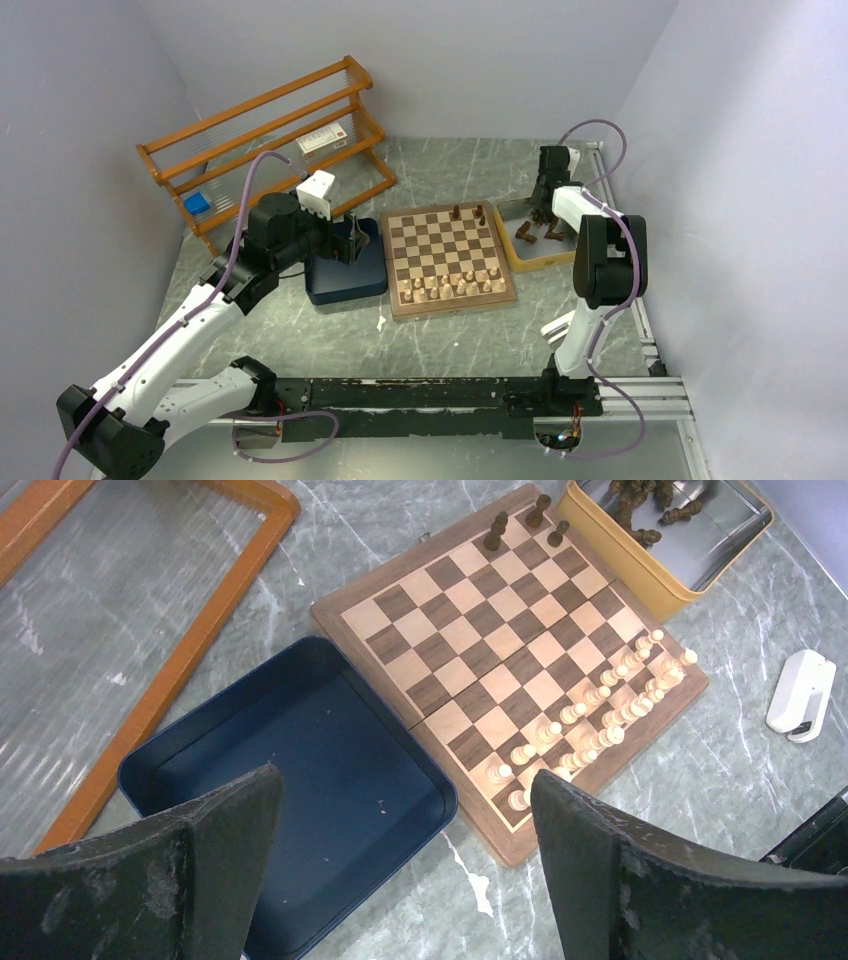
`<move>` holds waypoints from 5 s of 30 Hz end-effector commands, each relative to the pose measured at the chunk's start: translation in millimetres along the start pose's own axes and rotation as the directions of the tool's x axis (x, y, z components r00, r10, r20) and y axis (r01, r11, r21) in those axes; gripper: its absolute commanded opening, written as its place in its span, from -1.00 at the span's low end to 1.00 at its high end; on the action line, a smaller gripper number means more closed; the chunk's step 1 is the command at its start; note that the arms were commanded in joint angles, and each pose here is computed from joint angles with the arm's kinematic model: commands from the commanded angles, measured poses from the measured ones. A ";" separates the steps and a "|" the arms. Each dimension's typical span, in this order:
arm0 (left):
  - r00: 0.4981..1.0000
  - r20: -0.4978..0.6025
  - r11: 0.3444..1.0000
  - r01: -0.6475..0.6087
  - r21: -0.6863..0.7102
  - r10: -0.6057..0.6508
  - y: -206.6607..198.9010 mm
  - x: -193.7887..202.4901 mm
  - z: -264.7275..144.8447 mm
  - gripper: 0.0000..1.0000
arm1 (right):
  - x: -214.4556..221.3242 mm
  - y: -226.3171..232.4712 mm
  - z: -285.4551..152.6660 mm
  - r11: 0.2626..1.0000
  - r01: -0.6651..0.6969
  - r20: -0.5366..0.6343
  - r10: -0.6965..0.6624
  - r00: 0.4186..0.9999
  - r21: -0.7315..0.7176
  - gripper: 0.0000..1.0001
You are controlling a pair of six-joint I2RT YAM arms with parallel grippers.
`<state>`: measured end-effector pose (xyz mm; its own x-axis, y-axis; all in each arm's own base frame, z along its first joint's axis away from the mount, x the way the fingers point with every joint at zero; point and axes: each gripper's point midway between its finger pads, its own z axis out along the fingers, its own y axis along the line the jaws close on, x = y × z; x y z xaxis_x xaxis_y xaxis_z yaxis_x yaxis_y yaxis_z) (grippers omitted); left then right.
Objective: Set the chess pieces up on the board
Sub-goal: Pick up the chess piece from the storage box, then place the chess piece on the chessboard.
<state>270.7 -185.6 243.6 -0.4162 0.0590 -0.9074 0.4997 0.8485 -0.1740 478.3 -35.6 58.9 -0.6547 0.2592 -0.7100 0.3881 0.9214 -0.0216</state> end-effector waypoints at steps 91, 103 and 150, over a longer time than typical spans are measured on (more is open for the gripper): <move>1.000 0.018 1.000 -0.017 0.024 0.016 -5.0 -2.1 0.0 0.95 | 31.4 186.9 -136.1 0.893 0.170 -0.048 -0.209 0.977 -0.416 -0.75; 1.000 0.016 1.000 -0.018 0.015 0.018 -3.4 -2.5 0.0 0.96 | 37.9 230.5 -159.1 0.850 0.205 -0.019 -0.245 0.969 -0.484 -0.75; 1.000 0.021 1.000 -0.019 0.000 0.019 -0.7 -3.0 -2.1 0.95 | 105.2 282.7 -118.3 0.832 0.339 -0.107 -0.423 0.900 -0.439 -0.68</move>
<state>270.9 -185.6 243.3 -0.4159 0.0615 -0.9073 0.5002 0.8487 -0.1718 443.8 285.9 68.8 -0.8121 -0.1076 -0.5735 -0.1798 0.9812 0.0706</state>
